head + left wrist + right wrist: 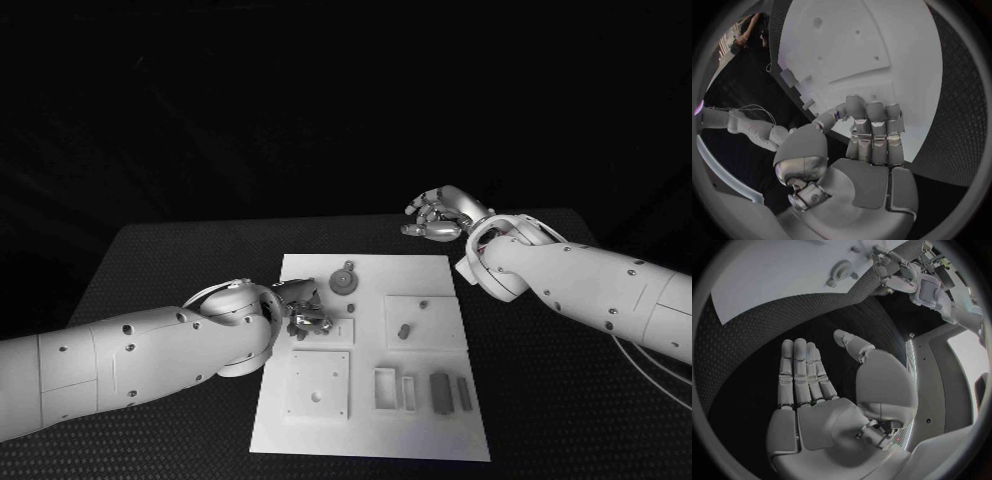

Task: Assemble the parts on the task board

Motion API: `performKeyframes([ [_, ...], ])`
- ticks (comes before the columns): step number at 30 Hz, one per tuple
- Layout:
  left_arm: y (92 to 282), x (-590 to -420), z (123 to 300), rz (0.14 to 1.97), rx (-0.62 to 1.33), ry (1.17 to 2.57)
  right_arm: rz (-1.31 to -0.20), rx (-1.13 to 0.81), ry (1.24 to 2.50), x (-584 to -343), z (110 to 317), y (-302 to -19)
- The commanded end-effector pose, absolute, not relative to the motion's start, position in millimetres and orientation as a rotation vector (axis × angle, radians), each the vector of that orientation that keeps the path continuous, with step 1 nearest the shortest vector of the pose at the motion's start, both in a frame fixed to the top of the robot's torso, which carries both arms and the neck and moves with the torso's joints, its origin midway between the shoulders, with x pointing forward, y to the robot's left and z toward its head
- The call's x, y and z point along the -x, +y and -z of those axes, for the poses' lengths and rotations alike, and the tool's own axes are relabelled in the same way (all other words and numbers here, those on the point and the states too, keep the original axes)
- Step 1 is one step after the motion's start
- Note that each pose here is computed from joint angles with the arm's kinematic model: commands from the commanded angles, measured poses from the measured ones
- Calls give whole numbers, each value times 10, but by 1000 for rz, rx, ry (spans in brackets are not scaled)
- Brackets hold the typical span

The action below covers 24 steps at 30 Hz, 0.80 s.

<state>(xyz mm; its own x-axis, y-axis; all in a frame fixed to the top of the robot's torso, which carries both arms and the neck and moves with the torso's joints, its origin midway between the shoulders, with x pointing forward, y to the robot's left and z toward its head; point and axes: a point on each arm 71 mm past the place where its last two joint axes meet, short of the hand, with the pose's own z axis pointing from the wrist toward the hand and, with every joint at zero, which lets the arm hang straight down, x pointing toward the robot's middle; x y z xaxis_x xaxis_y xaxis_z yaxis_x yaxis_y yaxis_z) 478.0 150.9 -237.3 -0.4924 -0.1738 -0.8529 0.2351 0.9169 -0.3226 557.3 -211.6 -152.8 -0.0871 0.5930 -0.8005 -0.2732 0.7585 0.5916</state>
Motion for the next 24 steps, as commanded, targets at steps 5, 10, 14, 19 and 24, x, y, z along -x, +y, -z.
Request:
performKeyframes([
  [5, 1516, -4700, 2538, 461, -57, 2128, -741, -264, 1505, -5570, 1534, -2108],
  [10, 1516, -4705, 2537, 464, -54, 2125, -741, -264, 1505, -5570, 1534, -2107],
  [14, 1514, -4711, 2532, 467, -49, 2116, -741, -264, 1504, -5570, 1534, -2108],
  [19, 1497, -4711, 2528, 469, -52, 2110, -742, -264, 1504, -5571, 1534, -2106],
  [24, 1492, -4710, 2526, 461, -66, 2106, -742, -264, 1504, -5572, 1534, -2106],
])
